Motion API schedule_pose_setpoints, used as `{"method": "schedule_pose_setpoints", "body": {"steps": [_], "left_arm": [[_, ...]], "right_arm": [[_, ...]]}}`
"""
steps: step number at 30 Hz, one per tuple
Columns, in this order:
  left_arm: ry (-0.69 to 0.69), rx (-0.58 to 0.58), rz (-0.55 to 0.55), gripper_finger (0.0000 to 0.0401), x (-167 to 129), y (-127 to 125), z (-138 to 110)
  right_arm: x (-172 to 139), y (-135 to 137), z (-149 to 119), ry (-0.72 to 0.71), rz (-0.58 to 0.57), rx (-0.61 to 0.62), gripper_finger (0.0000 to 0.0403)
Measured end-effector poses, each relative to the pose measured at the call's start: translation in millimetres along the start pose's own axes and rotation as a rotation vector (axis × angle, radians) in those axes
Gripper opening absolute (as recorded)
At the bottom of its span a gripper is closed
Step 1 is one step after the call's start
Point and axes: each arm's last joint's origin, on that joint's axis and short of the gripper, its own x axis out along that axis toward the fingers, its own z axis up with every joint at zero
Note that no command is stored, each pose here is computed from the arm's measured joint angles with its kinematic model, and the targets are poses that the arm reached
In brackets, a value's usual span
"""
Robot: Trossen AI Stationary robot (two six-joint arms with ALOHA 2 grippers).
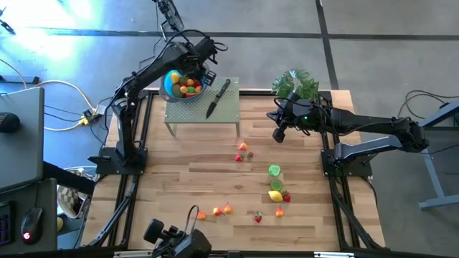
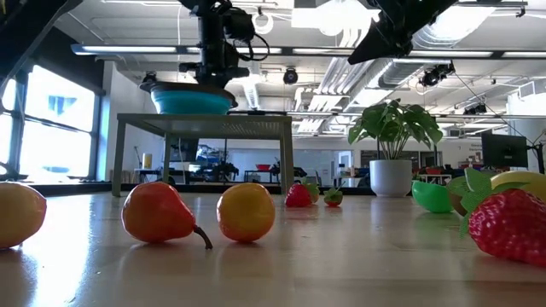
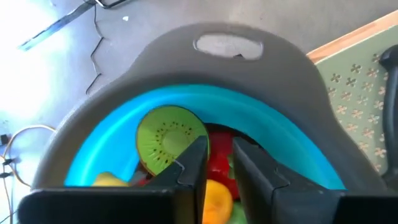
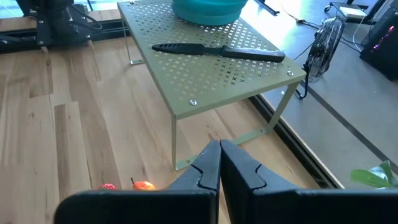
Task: Pick & Place Fruit
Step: Put the orange pear into the strainer bowl on the shelf
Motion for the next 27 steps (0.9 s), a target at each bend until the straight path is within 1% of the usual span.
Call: {"method": "schedule_pose_setpoints", "body": {"steps": [8, 12, 17, 21, 24, 27], "left_arm": [[-0.049, -0.024, -0.017, 0.0078, -29, 11, 8], [-0.052, -0.013, -0.031, 0.0078, -41, 11, 7], [-0.062, 0.091, -0.072, 0.0073, -51, -9, 0], [-0.095, 0.170, -0.115, 0.0043, -63, -30, -8], [-0.125, 0.214, -0.163, 0.0010, -72, -46, -14], [-0.136, 0.253, -0.212, 0.0007, -82, -57, -21]], "right_arm": [[0, 0, 0, 0.000, 0.000, -0.001, 0.0002], [0, 0, 0, 0.000, 0.000, -0.002, 0.0002], [0, 0, 0, 0.000, 0.001, -0.011, 0.0002], [0, 0, 0, 0.001, 0.004, -0.013, 0.0002], [0, 1, 0, 0.004, 0.040, -0.013, 0.0002], [0, 3, 0, 0.008, 0.092, -0.013, 0.0002]]}}
